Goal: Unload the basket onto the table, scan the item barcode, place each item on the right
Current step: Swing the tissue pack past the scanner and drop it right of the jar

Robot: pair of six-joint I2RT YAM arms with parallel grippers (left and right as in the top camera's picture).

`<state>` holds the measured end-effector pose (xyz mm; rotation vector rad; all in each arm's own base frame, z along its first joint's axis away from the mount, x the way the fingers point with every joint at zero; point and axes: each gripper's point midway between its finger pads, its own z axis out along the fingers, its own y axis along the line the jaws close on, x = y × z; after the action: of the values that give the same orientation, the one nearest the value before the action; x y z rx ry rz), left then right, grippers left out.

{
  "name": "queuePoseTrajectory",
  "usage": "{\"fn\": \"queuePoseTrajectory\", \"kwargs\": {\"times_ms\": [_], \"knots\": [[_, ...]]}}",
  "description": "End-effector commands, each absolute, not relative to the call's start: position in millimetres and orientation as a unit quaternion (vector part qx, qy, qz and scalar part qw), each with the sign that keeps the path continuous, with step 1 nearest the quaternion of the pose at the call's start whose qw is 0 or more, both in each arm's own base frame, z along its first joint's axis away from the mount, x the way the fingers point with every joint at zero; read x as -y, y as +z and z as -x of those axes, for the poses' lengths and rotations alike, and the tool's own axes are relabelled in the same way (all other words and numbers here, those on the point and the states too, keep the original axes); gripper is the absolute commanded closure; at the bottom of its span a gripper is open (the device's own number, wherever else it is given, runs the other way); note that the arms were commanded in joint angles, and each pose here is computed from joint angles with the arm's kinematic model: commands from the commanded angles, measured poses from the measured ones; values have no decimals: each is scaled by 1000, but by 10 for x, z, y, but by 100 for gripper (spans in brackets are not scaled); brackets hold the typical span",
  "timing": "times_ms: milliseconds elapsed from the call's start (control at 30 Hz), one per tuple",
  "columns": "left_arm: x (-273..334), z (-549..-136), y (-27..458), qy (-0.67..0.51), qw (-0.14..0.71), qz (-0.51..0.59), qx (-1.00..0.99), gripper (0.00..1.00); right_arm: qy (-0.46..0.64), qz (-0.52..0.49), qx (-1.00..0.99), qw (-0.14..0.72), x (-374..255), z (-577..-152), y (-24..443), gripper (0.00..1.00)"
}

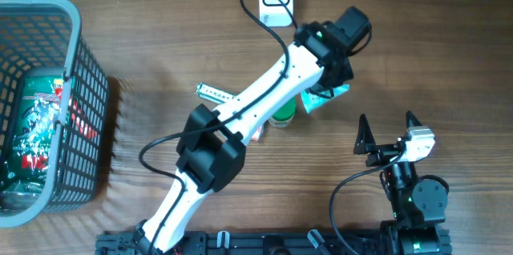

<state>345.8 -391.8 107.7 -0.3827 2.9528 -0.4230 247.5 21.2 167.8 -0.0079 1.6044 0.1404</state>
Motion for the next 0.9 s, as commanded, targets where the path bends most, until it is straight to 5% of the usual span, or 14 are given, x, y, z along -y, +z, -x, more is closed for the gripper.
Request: {"fn": "queuePoseTrajectory", "kwargs": {"times_ms": [0, 33, 167, 233, 467, 867], "knots": [[3943, -3297, 829, -124, 25, 191, -973, 84, 61, 5, -715, 696, -214, -2472, 1705, 0], [3967, -3275, 832, -128, 20, 189, -973, 83, 61, 5, -715, 696, -214, -2472, 1705, 0], [3976, -3252, 879, -132, 20, 174, -976, 30, 61, 5, -715, 696, -214, -2472, 1705, 0], [3925, -3324, 1043, -142, 37, 172, -974, 19, 60, 5, -715, 696, -213, -2472, 1705, 0], [3403, -3476, 2131, -191, 110, 194, -956, 24, 61, 5, -715, 696, -214, -2472, 1705, 0], [236, -3036, 3856, -33, 360, 441, -822, 0, 61, 5, -715, 696, -214, -2472, 1705, 0]]}}
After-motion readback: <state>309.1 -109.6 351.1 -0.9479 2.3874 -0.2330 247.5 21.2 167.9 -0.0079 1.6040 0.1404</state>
